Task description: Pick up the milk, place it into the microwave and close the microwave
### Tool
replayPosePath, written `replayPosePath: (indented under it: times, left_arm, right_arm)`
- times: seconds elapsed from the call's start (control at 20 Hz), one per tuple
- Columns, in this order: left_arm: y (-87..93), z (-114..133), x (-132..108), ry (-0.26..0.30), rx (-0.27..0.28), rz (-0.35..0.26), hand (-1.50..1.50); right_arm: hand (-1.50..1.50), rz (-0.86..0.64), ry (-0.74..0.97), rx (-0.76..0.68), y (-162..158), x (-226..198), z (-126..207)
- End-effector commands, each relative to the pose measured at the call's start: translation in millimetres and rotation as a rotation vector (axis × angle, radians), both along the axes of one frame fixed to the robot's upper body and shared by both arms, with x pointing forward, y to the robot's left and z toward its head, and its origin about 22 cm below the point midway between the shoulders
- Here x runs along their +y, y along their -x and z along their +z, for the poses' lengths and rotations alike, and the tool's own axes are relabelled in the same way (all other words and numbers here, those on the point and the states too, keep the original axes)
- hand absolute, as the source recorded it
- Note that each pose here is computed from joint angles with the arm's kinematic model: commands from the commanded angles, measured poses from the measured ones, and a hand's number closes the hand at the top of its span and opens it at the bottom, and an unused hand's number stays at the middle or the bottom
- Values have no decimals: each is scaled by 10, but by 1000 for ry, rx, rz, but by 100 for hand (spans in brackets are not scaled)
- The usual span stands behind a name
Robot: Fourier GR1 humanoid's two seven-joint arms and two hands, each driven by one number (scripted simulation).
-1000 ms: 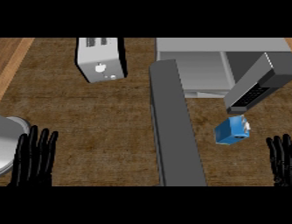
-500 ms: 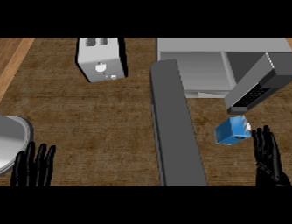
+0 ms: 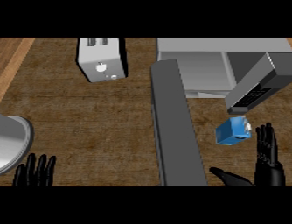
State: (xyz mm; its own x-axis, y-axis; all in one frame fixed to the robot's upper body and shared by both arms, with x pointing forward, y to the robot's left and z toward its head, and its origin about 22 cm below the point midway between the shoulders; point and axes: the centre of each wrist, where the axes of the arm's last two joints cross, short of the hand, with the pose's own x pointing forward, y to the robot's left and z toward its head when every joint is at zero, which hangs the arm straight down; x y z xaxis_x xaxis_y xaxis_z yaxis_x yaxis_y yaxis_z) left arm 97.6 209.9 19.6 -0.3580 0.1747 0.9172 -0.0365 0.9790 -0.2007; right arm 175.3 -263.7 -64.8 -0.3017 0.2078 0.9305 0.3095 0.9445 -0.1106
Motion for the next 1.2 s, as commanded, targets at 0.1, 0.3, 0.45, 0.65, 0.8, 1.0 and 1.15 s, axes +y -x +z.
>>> replayPosePath:
  times: [0.1,0.3,0.45,0.65,0.8,1.0,1.15]
  left_arm:
    - [200,-105,-61,-18,15,-11,-150]
    - [79,-73,-74,12,-14,2,-150]
    - [171,-133,68,-18,13,16,-150]
    - [259,-26,-32,3,11,0,-150]
    - [212,-147,51,11,3,2,-150]
    - [179,8,69,9,0,12,-150]
    - [133,-170,65,13,10,31,-150]
  right_arm:
    - [-150,-39,5,20,-50,-294,-374]
    - [-150,-15,20,12,-99,-282,-468]
    - [-150,-8,28,15,-211,-235,-538]
    - [-150,-25,31,4,-182,-270,-744]
    - [-150,-13,49,4,-226,-262,-838]
    - [-150,-8,68,11,-185,-320,-858]
    - [-150,14,47,-42,-333,-477,-878]
